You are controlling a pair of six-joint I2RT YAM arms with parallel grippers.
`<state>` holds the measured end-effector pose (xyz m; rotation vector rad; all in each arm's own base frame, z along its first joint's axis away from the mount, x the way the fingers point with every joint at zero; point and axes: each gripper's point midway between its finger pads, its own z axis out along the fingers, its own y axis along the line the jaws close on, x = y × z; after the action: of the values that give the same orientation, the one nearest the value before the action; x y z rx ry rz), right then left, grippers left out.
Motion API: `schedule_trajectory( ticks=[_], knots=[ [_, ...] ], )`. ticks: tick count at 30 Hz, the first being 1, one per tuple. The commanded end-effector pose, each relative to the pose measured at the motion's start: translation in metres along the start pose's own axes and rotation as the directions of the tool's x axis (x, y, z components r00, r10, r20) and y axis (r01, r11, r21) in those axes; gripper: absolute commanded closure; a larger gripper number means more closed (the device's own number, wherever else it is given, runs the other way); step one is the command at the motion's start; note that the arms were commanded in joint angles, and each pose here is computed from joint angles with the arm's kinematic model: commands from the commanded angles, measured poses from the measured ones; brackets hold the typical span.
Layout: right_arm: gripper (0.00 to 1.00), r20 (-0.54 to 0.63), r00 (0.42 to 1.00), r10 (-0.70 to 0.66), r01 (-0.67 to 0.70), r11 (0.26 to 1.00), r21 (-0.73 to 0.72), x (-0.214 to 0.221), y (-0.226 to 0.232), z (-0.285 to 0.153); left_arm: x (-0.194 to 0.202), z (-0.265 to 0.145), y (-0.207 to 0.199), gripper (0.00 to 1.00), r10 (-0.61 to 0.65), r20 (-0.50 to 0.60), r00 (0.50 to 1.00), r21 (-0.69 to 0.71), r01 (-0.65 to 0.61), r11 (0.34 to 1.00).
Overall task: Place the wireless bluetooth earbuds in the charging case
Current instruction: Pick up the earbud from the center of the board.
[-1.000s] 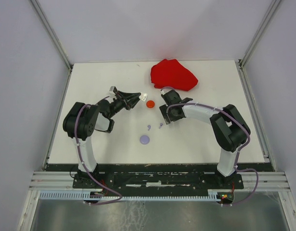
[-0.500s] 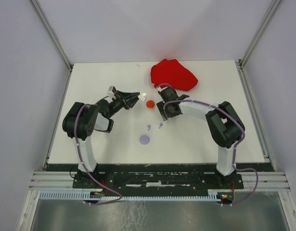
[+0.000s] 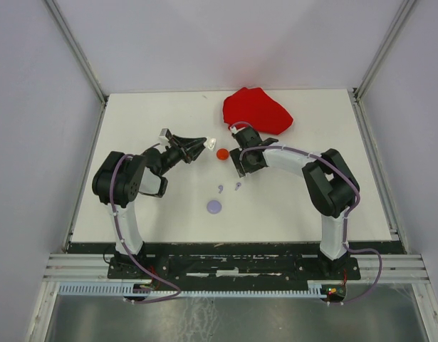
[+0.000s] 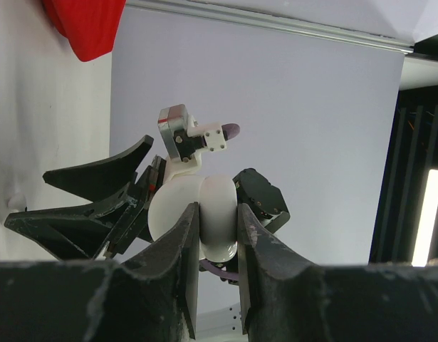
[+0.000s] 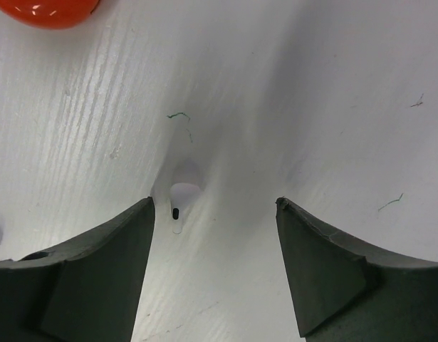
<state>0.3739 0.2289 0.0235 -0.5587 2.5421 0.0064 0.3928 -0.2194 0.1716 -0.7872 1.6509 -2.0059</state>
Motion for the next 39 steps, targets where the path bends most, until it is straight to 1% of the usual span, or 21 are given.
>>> schedule_trajectory(
  ticks=[1, 6, 12, 15, 20, 23, 28, 36, 39],
  knots=[
    [0.24, 0.036, 0.998, 0.055, -0.053, 0.997, -0.060, -0.020, 0.014, -0.012, 0.009, -0.006, -0.024, 0.97, 0.039, -0.035, 0.999, 0.099, -0.035, 0.994],
    [0.27, 0.017, 0.996, 0.086, -0.084, 0.992, -0.091, -0.019, 0.023, -0.011, 0.009, -0.006, -0.023, 0.97, 0.035, -0.035, 0.999, 0.098, -0.032, 0.995],
    [0.34, 0.004, 0.994, 0.113, -0.112, 0.989, -0.095, -0.022, 0.027, -0.008, 0.009, -0.007, -0.024, 0.97, 0.034, -0.036, 0.999, 0.101, -0.030, 0.994],
    [0.38, -0.009, 0.993, 0.118, -0.118, 0.989, -0.087, -0.021, 0.027, -0.006, 0.009, -0.008, -0.024, 0.97, 0.034, -0.035, 0.999, 0.102, -0.030, 0.994],
    [0.46, -0.022, 0.992, 0.122, -0.124, 0.989, -0.081, -0.020, 0.026, -0.004, 0.010, -0.008, -0.025, 0.97, 0.035, -0.037, 0.999, 0.104, -0.031, 0.994],
    [0.49, -0.028, 0.992, 0.123, -0.125, 0.990, -0.070, -0.019, 0.025, -0.003, 0.009, -0.008, -0.025, 0.97, 0.034, -0.035, 0.999, 0.104, -0.031, 0.994],
    [0.53, -0.042, 0.992, 0.121, -0.123, 0.990, -0.063, -0.017, 0.025, 0.001, 0.009, -0.008, -0.026, 0.97, 0.035, -0.036, 0.999, 0.105, -0.031, 0.994],
    [0.54, -0.041, 0.990, 0.135, -0.137, 0.989, -0.057, -0.018, 0.021, 0.004, 0.009, -0.008, -0.026, 0.97, 0.035, -0.036, 0.999, 0.105, -0.031, 0.994],
    [0.56, -0.045, 0.990, 0.137, -0.139, 0.988, -0.060, -0.017, 0.021, 0.004, 0.009, -0.008, -0.027, 0.97, 0.037, -0.035, 0.999, 0.109, -0.033, 0.994]
  ],
)
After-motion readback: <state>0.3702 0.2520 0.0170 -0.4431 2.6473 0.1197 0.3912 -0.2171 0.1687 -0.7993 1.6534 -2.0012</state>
